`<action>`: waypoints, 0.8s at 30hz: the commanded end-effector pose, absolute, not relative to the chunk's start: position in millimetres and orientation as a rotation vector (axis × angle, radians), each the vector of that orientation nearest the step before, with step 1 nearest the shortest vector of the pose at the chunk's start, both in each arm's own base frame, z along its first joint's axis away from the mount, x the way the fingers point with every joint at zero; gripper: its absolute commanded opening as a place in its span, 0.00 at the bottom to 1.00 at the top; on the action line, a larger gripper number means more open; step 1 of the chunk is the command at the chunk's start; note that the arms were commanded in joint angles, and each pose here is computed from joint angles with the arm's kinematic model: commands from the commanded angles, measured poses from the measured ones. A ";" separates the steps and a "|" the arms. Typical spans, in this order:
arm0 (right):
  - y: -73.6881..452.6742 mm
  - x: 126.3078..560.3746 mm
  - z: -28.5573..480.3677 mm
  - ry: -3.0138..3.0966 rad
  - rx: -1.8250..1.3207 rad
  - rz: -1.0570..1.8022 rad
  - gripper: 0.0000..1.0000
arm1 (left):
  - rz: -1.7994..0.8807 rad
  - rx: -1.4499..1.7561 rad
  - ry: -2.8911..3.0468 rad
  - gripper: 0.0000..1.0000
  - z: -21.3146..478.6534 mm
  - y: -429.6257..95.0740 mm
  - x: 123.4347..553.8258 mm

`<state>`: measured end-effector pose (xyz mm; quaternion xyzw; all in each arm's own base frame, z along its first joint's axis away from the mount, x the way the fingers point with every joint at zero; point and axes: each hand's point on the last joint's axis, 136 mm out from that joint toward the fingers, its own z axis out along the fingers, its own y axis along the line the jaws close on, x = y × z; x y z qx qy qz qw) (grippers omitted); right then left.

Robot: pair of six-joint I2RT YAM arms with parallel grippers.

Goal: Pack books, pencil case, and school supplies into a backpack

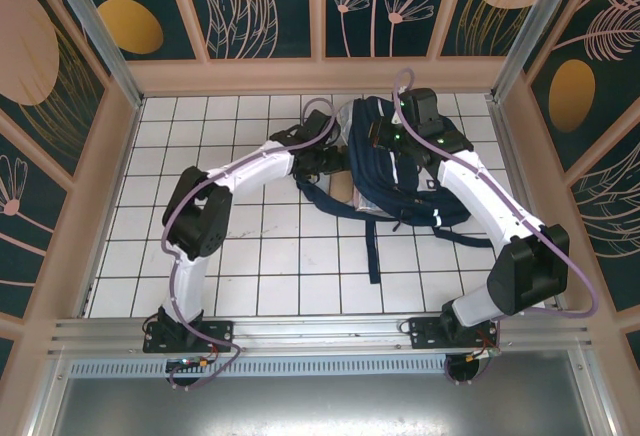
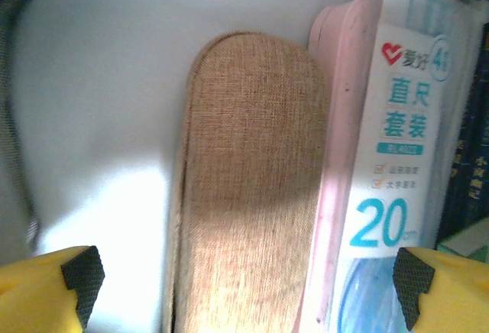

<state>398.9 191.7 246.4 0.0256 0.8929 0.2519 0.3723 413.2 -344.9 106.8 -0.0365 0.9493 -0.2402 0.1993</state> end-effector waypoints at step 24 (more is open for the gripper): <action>151.4 327.9 178.8 2.398 0.348 0.578 0.47 | -0.628 0.099 2.596 0.87 137.8 -315.7 459.9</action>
